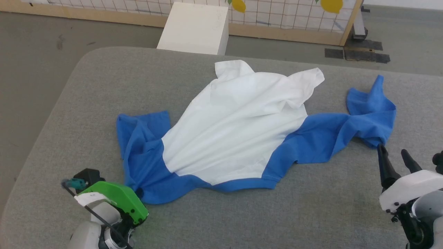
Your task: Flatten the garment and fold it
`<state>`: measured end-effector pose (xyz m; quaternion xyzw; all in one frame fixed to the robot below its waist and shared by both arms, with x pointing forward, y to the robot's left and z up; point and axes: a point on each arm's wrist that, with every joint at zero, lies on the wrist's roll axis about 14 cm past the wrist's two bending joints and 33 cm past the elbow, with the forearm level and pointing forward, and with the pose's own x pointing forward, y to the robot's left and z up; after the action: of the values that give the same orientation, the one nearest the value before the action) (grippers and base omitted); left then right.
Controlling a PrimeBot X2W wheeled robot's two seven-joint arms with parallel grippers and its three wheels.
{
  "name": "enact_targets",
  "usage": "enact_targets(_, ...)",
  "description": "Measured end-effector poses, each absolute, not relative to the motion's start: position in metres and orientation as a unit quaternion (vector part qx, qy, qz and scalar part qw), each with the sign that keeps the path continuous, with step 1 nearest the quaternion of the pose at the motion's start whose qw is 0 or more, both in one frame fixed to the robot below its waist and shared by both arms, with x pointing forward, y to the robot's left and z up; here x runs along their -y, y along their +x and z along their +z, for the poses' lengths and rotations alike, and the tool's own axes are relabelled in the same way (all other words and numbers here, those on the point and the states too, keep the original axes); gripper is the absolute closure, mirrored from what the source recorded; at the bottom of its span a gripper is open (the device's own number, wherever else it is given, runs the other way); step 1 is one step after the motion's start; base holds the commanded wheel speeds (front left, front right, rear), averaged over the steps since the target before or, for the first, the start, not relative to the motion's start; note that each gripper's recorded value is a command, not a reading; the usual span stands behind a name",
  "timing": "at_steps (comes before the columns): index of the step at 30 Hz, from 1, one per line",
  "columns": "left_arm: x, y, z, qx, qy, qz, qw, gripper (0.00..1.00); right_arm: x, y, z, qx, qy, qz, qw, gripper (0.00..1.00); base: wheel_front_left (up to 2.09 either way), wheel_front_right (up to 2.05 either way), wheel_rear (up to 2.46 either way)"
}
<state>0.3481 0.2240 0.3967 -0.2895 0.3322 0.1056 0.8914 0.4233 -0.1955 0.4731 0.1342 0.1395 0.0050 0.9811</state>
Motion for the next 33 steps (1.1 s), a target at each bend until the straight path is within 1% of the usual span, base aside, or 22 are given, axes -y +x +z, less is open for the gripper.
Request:
enact_targets(3,-0.231,0.356,0.41,-0.291,-0.291,0.114,0.904,0.0,0.193,0.422,0.472,-0.148,0.128,0.01,0.981,0.0,0.0,0.0,0.0)
enact_targets(6,-0.243,0.378,0.453,-0.177,-0.276,0.101,0.939,0.0,0.189,0.419,0.466,-0.172,0.12,0.017,0.978,0.0,0.0,0.0,0.0)
enact_targets(9,-0.249,0.39,0.494,-0.071,-0.222,0.077,0.97,0.0,0.186,0.414,0.454,-0.213,0.112,0.022,0.97,0.0,0.0,0.0,0.0)
enact_targets(12,-0.255,0.389,0.514,-0.003,-0.175,0.074,0.982,0.0,0.18,0.411,0.441,-0.259,0.092,0.031,0.961,0.0,0.0,0.0,0.0)
enact_targets(14,-0.258,0.384,0.512,0.018,-0.154,0.082,0.985,0.0,0.173,0.412,0.434,-0.291,0.074,0.041,0.953,0.0,0.0,0.0,0.0)
enact_targets(18,-0.258,0.381,0.506,0.028,-0.135,0.088,0.987,0.0,0.155,0.427,0.431,-0.333,0.038,0.066,0.94,0.0,0.0,0.0,0.0)
enact_targets(23,-0.255,0.382,0.495,0.021,-0.146,0.099,0.984,0.0,0.143,0.447,0.421,-0.375,-0.013,0.078,0.924,0.0,0.0,0.0,0.0)
enact_targets(30,-0.263,0.382,0.483,0.008,-0.142,0.116,0.983,0.0,0.135,0.455,0.388,-0.428,-0.058,0.084,0.898,0.0,0.0,0.0,0.0)
enact_targets(33,-0.265,0.383,0.479,0.005,-0.139,0.12,0.983,0.0,0.132,0.461,0.38,-0.435,-0.064,0.087,0.894,0.0,0.0,0.0,0.0)
